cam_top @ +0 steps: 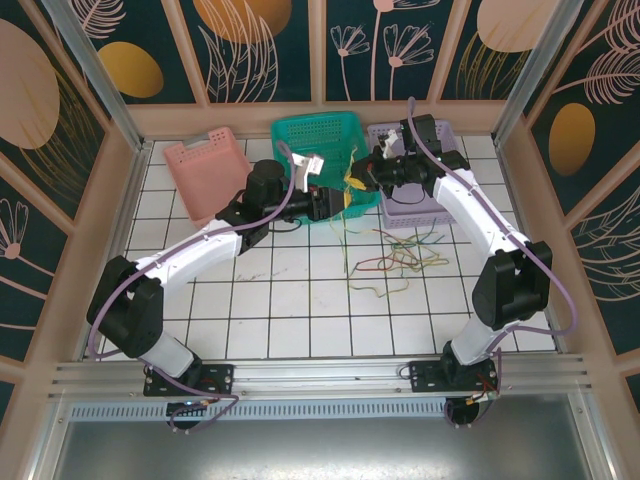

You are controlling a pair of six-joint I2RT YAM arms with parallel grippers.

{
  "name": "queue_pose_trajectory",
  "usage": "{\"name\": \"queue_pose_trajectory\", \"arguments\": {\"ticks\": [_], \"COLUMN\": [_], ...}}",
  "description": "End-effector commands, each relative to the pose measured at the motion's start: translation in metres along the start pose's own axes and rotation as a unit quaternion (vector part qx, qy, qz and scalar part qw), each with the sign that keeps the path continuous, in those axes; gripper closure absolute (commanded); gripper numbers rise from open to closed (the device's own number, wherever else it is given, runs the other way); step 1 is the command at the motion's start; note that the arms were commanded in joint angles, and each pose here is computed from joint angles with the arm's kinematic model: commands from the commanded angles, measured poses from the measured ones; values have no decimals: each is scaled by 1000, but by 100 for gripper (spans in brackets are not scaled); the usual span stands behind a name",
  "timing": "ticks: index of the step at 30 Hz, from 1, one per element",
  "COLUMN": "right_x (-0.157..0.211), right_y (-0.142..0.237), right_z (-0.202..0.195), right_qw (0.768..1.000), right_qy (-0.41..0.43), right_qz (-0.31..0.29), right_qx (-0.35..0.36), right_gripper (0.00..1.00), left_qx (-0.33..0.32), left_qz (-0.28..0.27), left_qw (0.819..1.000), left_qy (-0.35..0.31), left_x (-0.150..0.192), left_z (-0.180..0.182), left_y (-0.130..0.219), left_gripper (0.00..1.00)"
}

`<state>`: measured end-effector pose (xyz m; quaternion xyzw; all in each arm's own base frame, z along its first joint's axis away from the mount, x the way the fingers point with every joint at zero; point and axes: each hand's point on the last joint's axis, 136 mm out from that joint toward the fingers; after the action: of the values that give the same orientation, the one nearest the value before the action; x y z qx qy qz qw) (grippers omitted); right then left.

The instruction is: Untangle the cables

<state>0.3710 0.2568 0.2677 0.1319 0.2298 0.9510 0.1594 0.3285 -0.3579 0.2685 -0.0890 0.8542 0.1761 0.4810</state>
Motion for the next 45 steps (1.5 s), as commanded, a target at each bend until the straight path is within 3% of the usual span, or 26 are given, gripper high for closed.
{"name": "queue_pose_trajectory", "arguments": {"ticks": [1, 8, 11, 22, 32, 35, 38, 45], "right_x": [4, 11, 11, 7, -6, -15, -27, -79], "right_y": [2, -2, -1, 6, 24, 32, 42, 85], "right_z": [3, -2, -4, -33, -54, -56, -66, -73], "right_qw": [1000, 1000, 1000, 996, 979, 965, 932, 822], "right_qy": [-2, -6, -7, 37, 92, 128, 180, 273], "right_qz": [12, 16, 12, -8, -49, -65, -92, -215], "right_qx": [-1, 3, 5, 86, 173, 220, 300, 452], "right_gripper": [100, 100, 100, 100, 100, 100, 100, 100], "left_qx": [-12, -19, -25, -165, -220, -239, -257, -222], "left_qz": [9, -13, -12, 16, 34, 67, 97, 152], "left_qw": [1000, 1000, 999, 985, 972, 964, 954, 953], "left_qy": [-16, -17, -18, -43, -68, -95, -121, -139], "left_x": [1, -14, -14, -8, -14, -10, -7, 16], "left_z": [7, 6, 7, 48, 67, 73, 77, 68], "left_y": [-5, -5, -4, 20, 33, 36, 42, 45], "left_gripper": [64, 86, 100, 100, 100, 100, 100, 100]}}
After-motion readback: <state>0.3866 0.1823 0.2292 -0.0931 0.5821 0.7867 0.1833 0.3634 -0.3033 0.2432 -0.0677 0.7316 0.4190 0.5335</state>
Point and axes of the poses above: each hand's point on the last joint's axis, 136 mm out from that joint toward the fingers, its own y axis back along the fingers, its own z axis along the line the jaws close on, x = y × z, and after that the axes turned 15 degrees about -y, right-handed
